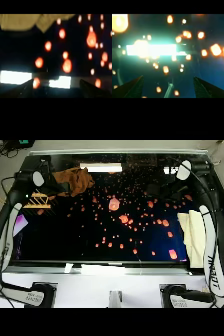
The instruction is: Fold the shirts.
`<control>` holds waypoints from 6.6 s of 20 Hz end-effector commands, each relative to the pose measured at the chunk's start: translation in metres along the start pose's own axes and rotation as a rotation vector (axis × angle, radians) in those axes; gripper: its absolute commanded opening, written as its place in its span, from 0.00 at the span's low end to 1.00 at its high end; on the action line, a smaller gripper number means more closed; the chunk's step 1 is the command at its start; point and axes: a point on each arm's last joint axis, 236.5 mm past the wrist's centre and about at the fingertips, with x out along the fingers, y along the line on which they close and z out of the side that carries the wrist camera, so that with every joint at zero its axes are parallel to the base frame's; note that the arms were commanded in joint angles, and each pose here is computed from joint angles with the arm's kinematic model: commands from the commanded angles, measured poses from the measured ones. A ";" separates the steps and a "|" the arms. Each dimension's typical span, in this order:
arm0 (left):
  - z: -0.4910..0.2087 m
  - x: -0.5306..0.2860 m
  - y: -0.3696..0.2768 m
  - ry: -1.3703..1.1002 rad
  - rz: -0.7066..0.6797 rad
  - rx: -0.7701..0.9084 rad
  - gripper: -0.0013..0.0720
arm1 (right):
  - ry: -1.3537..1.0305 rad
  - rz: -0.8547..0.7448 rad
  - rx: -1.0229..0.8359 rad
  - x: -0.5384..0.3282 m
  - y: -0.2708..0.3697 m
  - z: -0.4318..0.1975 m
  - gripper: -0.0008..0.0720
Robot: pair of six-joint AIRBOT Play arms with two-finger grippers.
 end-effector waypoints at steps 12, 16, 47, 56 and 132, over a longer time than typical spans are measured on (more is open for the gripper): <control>0.054 0.173 0.043 -0.173 -0.055 -0.182 0.93 | -0.004 0.122 0.027 -0.002 0.029 0.001 0.91; 0.052 0.189 0.048 -0.192 -0.053 -0.193 0.93 | 0.007 0.170 0.038 -0.003 0.040 -0.001 0.91; -0.033 -0.339 -0.267 -0.455 -0.668 0.462 0.07 | -0.804 -0.032 -0.059 -0.355 -0.037 -0.035 0.78; -0.290 -0.112 -0.346 0.484 -0.582 0.490 1.00 | -0.424 -0.091 -0.035 -0.282 -0.046 -0.071 0.77; 0.040 -0.603 0.008 -1.233 -0.102 0.057 0.07 | -0.919 -0.196 -0.098 -0.403 -0.080 -0.071 0.05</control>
